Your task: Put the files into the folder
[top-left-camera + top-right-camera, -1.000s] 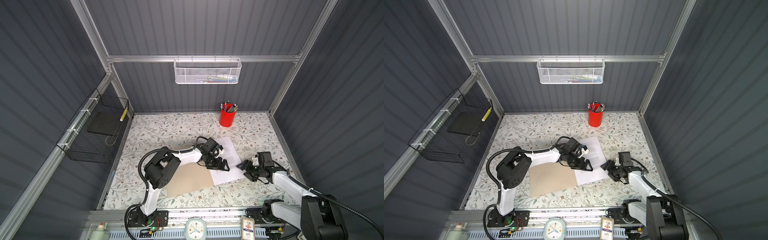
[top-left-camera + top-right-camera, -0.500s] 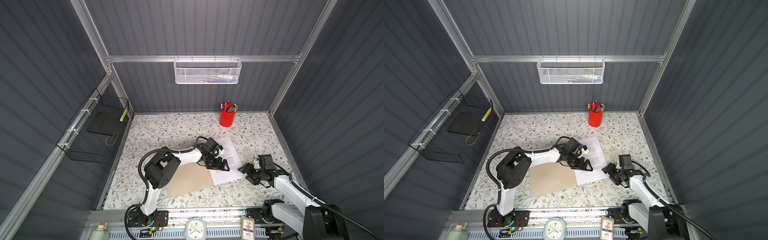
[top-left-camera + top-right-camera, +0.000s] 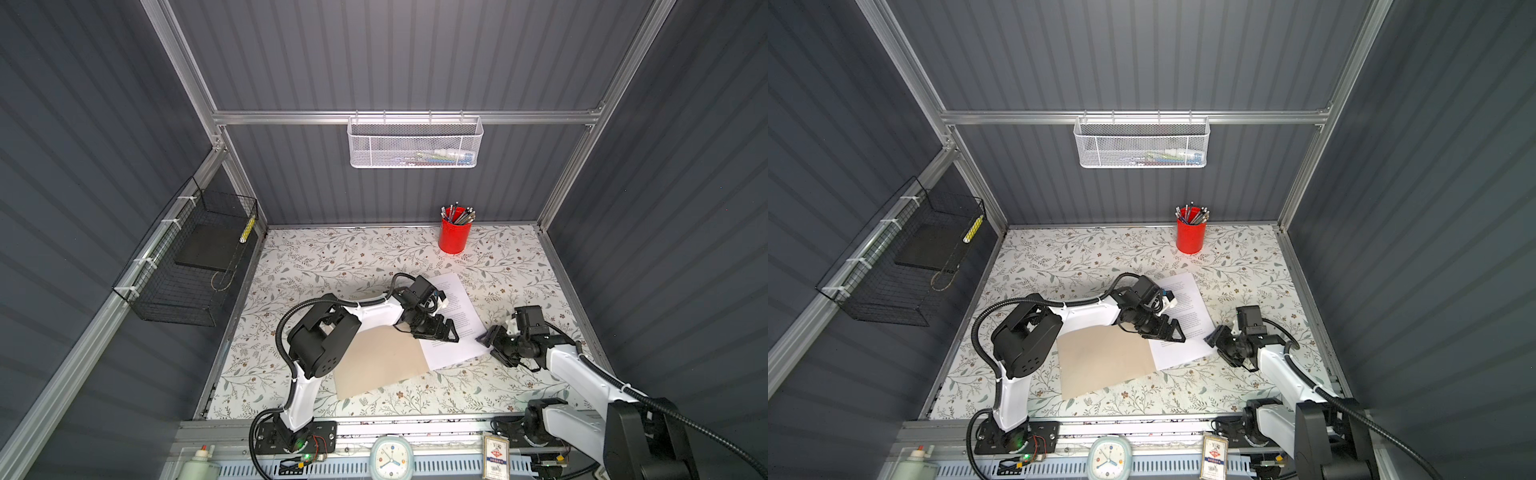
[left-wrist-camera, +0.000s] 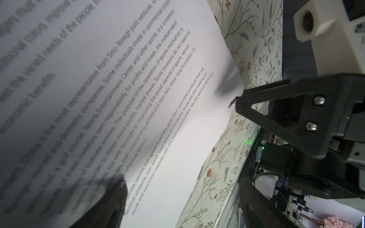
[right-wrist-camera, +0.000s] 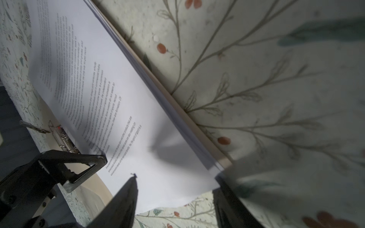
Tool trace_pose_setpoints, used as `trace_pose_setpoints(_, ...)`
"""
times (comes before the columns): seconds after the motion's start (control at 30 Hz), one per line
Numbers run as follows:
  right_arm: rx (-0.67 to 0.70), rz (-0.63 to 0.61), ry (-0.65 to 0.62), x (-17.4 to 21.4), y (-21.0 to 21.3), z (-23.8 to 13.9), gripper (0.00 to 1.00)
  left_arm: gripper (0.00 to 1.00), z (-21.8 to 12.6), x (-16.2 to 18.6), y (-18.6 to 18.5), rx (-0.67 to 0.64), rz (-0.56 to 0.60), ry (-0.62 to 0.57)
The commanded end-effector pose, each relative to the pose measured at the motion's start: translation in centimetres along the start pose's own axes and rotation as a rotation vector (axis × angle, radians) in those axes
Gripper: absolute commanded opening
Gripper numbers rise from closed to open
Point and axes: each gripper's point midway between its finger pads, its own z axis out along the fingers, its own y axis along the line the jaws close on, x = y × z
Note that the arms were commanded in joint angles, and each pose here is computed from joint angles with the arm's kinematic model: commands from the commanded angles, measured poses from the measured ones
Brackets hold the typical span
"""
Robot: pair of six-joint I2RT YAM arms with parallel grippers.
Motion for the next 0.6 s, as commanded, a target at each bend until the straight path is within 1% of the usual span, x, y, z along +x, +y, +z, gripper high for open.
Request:
trace_pose_setpoints(0.0, 0.069, -0.07, -0.007, -0.9, -0.2, 0.0, 0.51, 0.9, 1.5, 4.1, 4.6, -0.137, -0.1, 0.113)
trace_pose_setpoints(0.1, 0.096, -0.129, -0.018, -1.8, 0.3, 0.1, 0.39, 0.9, 1.4, 4.0, 4.6, -0.138, -0.096, 0.108)
trace_pose_setpoints(0.17, 0.099, -0.164, -0.003, -1.9, 0.8, 0.4, 0.34, 0.9, 1.4, 4.0, 4.6, -0.14, -0.095, 0.106)
trace_pose_setpoints(0.2, 0.098, -0.178, 0.011, -1.7, 1.1, 0.6, 0.29, 0.9, 1.4, 4.0, 4.6, -0.141, -0.096, 0.107)
trace_pose_setpoints(0.4, 0.024, -0.255, 0.042, -1.1, 3.8, 1.5, 0.05, 0.9, 1.0, 4.1, 4.6, -0.148, -0.092, 0.105)
trace_pose_setpoints(0.47, 0.016, -0.284, 0.042, -1.0, 4.6, 1.4, 0.0, 0.9, 1.0, 4.2, 4.6, -0.15, -0.092, 0.106)
trace_pose_setpoints(0.57, 0.005, -0.325, 0.042, -0.8, 5.7, 0.8, 0.0, 0.9, 0.9, 4.0, 4.4, -0.148, -0.089, 0.102)
